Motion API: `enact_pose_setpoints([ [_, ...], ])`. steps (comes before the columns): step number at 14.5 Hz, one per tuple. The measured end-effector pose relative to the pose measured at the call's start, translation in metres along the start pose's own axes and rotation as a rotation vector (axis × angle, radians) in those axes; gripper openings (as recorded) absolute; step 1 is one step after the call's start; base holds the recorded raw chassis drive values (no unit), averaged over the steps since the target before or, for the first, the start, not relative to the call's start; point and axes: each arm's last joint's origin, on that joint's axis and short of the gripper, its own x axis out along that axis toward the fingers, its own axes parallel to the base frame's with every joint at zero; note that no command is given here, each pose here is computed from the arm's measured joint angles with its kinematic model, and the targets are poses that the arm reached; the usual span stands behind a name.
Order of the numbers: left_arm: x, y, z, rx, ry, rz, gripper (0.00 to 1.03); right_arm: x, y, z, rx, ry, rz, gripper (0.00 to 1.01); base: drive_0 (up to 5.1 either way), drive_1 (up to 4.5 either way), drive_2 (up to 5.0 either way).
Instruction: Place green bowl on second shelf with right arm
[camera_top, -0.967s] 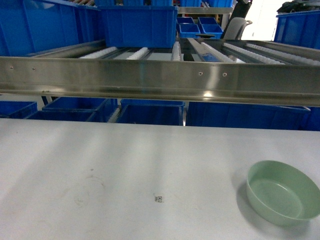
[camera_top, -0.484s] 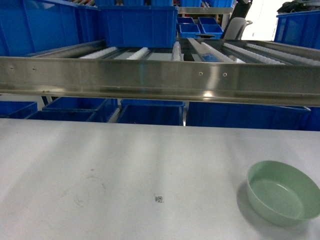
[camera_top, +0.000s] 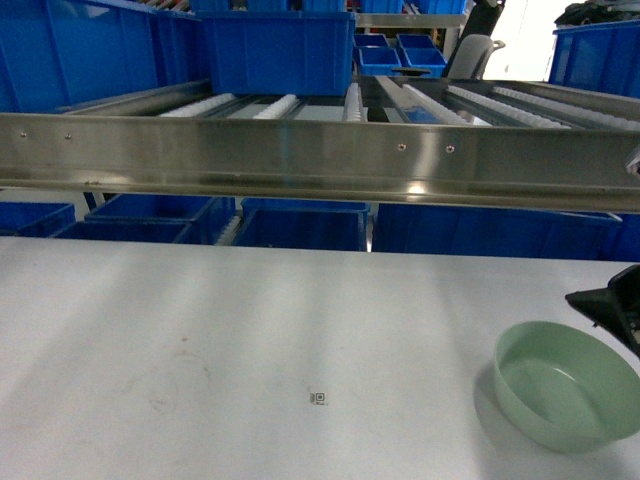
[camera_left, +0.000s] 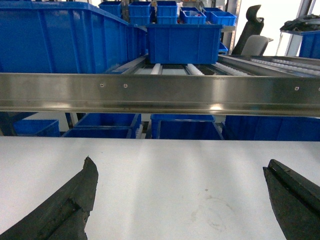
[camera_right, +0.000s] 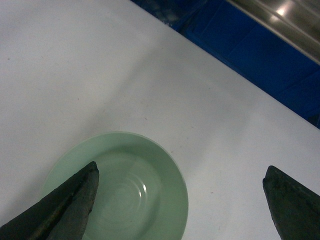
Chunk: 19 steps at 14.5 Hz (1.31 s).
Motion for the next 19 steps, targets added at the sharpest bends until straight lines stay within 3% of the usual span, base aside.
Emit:
enact_pose_setpoints([
  [2, 0.000, 0.000, 0.000, 0.000, 0.000, 0.000, 0.98, 0.018, 0.000, -0.006, -0.028, 0.047, 0.014, 0.98, 0.0, 0.00, 0.0],
  [4, 0.000, 0.000, 0.000, 0.000, 0.000, 0.000, 0.98, 0.033, -0.007, -0.011, -0.039, 0.085, 0.014, 0.98, 0.0, 0.00, 0.0],
  [7, 0.000, 0.000, 0.000, 0.000, 0.000, 0.000, 0.98, 0.050, -0.029, -0.028, -0.021, 0.160, 0.004, 0.98, 0.0, 0.00, 0.0],
  [9, 0.000, 0.000, 0.000, 0.000, 0.000, 0.000, 0.98, 0.056, -0.037, -0.040, -0.005, 0.202, 0.014, 0.98, 0.0, 0.00, 0.0],
  [12, 0.000, 0.000, 0.000, 0.000, 0.000, 0.000, 0.98, 0.064, -0.031, -0.050, 0.007, 0.241, 0.052, 0.98, 0.0, 0.00, 0.0],
  [15, 0.000, 0.000, 0.000, 0.000, 0.000, 0.000, 0.98, 0.069, -0.024, -0.051, -0.005, 0.242, 0.071, 0.98, 0.0, 0.00, 0.0],
  [17, 0.000, 0.000, 0.000, 0.000, 0.000, 0.000, 0.98, 0.074, -0.022, -0.055, 0.005, 0.252, 0.081, 0.98, 0.0, 0.00, 0.0],
  [18, 0.000, 0.000, 0.000, 0.000, 0.000, 0.000, 0.98, 0.075, -0.023, -0.054, 0.006, 0.251, 0.081, 0.95, 0.0, 0.00, 0.0],
  [19, 0.000, 0.000, 0.000, 0.000, 0.000, 0.000, 0.98, 0.076, -0.023, -0.055, 0.009, 0.255, 0.085, 0.84, 0.0, 0.00, 0.0],
])
